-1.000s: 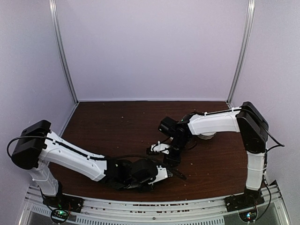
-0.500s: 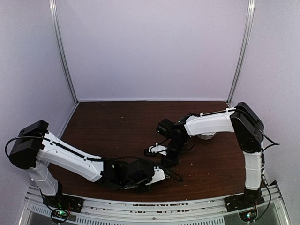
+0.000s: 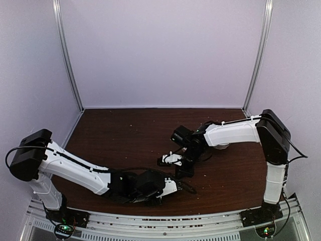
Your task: Sort the hair-cutting tools
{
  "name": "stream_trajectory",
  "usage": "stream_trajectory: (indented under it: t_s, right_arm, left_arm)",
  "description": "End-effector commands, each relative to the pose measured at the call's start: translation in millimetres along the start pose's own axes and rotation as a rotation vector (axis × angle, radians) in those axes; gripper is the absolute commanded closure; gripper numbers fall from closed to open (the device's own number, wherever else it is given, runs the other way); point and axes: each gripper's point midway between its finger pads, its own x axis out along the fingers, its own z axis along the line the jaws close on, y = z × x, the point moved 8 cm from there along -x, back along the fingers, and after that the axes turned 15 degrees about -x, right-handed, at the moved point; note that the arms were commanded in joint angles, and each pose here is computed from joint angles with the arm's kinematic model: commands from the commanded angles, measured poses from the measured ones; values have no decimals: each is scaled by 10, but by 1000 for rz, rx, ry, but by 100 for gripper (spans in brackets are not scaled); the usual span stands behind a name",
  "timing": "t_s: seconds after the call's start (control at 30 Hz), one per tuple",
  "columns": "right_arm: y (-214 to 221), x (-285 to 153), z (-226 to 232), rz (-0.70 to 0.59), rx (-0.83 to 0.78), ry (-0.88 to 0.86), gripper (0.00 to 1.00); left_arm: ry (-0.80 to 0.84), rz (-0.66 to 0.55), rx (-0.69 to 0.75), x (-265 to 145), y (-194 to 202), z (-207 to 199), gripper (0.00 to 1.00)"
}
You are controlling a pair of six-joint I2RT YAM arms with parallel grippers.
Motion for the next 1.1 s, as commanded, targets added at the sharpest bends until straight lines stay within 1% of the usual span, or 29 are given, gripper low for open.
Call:
stream_trajectory:
  t_s: [0.0,0.13,0.2,0.3,0.43,0.53,0.7,0.87,0.97,1.0,1.07]
  right_arm:
    - [182,-179,56,115,-28,66,100]
    - [199,-99,322,176,-126,33,100]
    - [204,-81,412,187,-140,11,100]
    - [126,-172,549,131,-141,-50,100]
    - [31,-292,611,89,-130,-69,100]
    - [-39,-283,736,41,-108,-146,100]
    - [51,-108,1011,67,-131,-245,100]
    - [0,-144,1056,34,-128,-276,100]
    - [-70,-188,953,20,-99,-221,100]
    - [-69,-187,890,26,-87,-192,100]
    - [-29,-183,726,55,-54,-127,100]
  left_arm:
    - [-67,126,15,42,275,68,100]
    - [-130,129,2,77,279,110,100]
    - [-147,124,0,80,283,125,100]
    - [-159,130,1,93,307,130,100]
    - [-170,136,-16,112,327,133,100]
    - [-181,127,-20,124,318,137,100]
    - [-283,138,-38,171,363,210,100]
    - [-311,153,-78,272,351,218,100]
    - [-324,129,-109,290,260,199,100]
    - [-320,99,-115,235,212,186,96]
    - [-288,47,-117,112,151,150,81]
